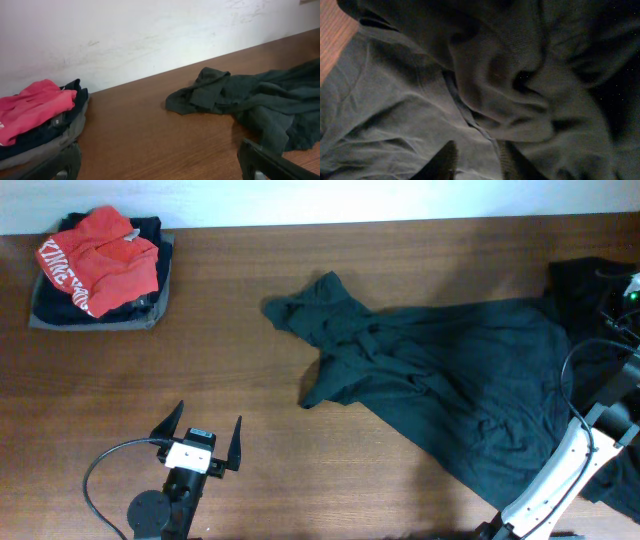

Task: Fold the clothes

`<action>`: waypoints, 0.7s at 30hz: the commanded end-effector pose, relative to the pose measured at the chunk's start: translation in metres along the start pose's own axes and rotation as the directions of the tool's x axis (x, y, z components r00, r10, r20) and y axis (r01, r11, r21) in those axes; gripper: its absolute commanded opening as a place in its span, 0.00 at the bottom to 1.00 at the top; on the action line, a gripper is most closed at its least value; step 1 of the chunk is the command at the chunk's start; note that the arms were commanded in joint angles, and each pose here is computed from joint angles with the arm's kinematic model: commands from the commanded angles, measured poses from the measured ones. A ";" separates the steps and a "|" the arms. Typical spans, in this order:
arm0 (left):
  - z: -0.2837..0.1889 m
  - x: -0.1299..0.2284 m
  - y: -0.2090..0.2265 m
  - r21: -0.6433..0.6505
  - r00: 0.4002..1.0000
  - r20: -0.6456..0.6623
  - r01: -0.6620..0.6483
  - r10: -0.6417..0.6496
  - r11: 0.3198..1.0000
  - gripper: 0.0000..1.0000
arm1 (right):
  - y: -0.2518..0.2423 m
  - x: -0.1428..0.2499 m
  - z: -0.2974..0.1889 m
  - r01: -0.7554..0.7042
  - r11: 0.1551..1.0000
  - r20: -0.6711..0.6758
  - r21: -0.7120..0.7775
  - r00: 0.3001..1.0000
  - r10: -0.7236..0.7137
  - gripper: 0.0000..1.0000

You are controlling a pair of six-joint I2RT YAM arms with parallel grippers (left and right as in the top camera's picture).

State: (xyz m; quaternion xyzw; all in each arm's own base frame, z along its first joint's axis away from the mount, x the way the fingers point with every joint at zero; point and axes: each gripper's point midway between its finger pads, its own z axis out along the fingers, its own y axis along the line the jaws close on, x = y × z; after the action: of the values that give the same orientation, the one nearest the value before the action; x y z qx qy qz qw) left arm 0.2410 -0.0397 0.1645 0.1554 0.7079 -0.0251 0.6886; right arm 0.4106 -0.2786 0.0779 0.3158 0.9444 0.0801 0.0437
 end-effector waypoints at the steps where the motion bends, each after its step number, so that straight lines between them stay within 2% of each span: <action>1: 0.000 0.002 0.002 -0.009 1.000 -0.003 -0.016 0.016 1.000 0.99 | 0.008 -0.003 0.017 0.045 0.999 -0.002 -0.019 0.999 -0.045 0.83; 6: 0.000 0.002 0.002 -0.009 1.000 -0.003 -0.016 0.016 1.000 0.99 | -0.016 -0.011 0.025 -0.031 0.994 0.030 0.106 0.999 0.028 0.82; 9: 0.000 0.002 0.002 -0.009 1.000 -0.003 -0.016 0.016 1.000 0.99 | -0.016 -0.012 0.025 -0.023 0.994 0.032 0.109 0.999 0.020 0.81; 16: 0.000 0.002 0.002 -0.009 1.000 -0.003 -0.016 0.016 1.000 0.99 | -0.017 -0.020 0.032 -0.020 0.994 0.057 0.108 0.998 0.014 0.71; 21: 0.000 0.002 0.002 -0.009 1.000 -0.003 -0.016 0.016 1.000 0.99 | -0.020 -0.018 0.048 -0.023 0.994 0.046 0.108 0.999 0.018 0.69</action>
State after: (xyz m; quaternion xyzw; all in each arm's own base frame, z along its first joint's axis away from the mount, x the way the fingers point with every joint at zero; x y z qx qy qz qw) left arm 0.2410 -0.0397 0.1645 0.1556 0.7079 -0.0249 0.6886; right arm 0.4241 -0.3011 0.0375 0.3269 0.9428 0.0264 0.0595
